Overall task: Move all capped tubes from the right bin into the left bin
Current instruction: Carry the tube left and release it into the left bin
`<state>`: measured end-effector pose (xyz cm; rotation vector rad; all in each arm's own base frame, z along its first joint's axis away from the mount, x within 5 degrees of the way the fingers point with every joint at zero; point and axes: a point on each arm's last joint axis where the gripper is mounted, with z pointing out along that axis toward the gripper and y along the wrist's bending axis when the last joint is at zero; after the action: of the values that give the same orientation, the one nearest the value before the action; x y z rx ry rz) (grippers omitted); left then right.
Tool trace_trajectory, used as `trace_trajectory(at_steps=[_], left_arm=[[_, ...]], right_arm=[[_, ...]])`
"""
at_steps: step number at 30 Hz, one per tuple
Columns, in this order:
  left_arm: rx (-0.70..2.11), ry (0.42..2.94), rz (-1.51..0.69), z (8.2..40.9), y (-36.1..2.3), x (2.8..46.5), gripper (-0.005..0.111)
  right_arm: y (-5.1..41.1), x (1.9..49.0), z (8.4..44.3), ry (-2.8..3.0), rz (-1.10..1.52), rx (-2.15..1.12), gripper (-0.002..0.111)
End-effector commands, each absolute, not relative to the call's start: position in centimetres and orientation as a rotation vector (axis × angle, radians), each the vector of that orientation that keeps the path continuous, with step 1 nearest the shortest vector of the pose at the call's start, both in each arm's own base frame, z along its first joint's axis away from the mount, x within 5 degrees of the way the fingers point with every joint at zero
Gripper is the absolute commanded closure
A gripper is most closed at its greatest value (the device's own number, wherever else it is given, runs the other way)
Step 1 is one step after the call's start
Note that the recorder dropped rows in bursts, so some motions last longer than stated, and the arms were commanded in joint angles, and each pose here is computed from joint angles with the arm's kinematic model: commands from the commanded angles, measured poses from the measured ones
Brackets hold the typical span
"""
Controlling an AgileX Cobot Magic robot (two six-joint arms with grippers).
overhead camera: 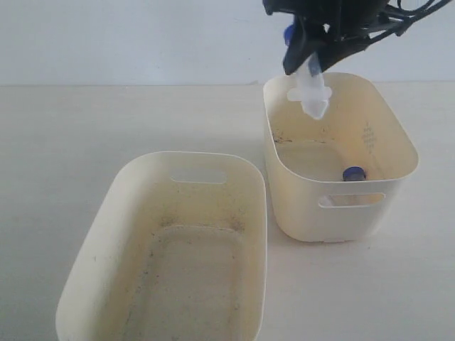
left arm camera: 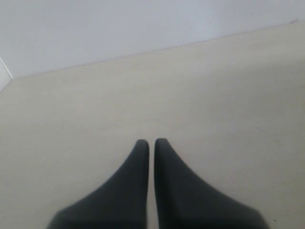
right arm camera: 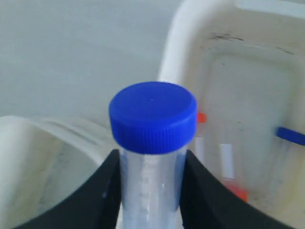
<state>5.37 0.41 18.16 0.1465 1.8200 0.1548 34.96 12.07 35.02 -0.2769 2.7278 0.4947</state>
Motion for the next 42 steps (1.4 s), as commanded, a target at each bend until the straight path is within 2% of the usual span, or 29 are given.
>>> trace_trajectory(at_steps=[1, 9, 15, 17, 22, 23, 24, 26, 29, 35, 39, 42], left_arm=[[0.137, 1.814, 0.144, 18.3, 0.4, 5.4, 0.102], [0.137, 1.814, 0.144, 18.3, 0.4, 5.4, 0.102], [0.137, 1.814, 0.144, 18.3, 0.4, 5.4, 0.102], [0.137, 1.814, 0.144, 18.3, 0.4, 5.4, 0.102], [0.137, 1.814, 0.144, 18.3, 0.4, 5.4, 0.102], [0.137, 1.814, 0.144, 18.3, 0.4, 5.4, 0.102], [0.137, 1.814, 0.144, 18.3, 0.4, 5.4, 0.102], [0.137, 1.814, 0.144, 18.3, 0.4, 5.4, 0.102], [0.137, 1.814, 0.144, 18.3, 0.4, 5.4, 0.102], [0.137, 1.814, 0.144, 18.3, 0.4, 5.4, 0.102], [0.137, 1.814, 0.144, 18.3, 0.4, 5.4, 0.102], [0.137, 1.814, 0.144, 18.3, 0.4, 5.4, 0.102]], right_arm=[[16.3, 31.6, 37.3, 2.645, 0.613, -0.508, 0.108], [23.6, 25.2, 35.2, 2.648, 0.607, -0.948, 0.108], [24.4, 23.6, 32.2, 2.697, 0.519, -1.092, 0.107], [24.4, 23.6, 31.7, 2.701, 0.517, -1.084, 0.098], [24.5, 23.8, 31.4, 2.680, 0.524, -1.063, 0.059], [24.6, 23.8, 31.4, 2.682, 0.526, -1.053, 0.057], [24.6, 23.8, 31.4, 2.688, 0.528, -1.038, 0.057], [24.6, 23.8, 31.4, 2.697, 0.531, -1.021, 0.068], [24.4, 23.9, 31.4, 2.696, 0.511, -1.019, 0.105], [23.1, 25.4, 31.9, 2.709, 0.265, -0.810, 0.108], [21.5, 26.9, 33.6, 2.672, 0.054, -0.650, 0.108], [19.5, 28.7, 34.8, 2.638, -0.005, -0.511, 0.108]])
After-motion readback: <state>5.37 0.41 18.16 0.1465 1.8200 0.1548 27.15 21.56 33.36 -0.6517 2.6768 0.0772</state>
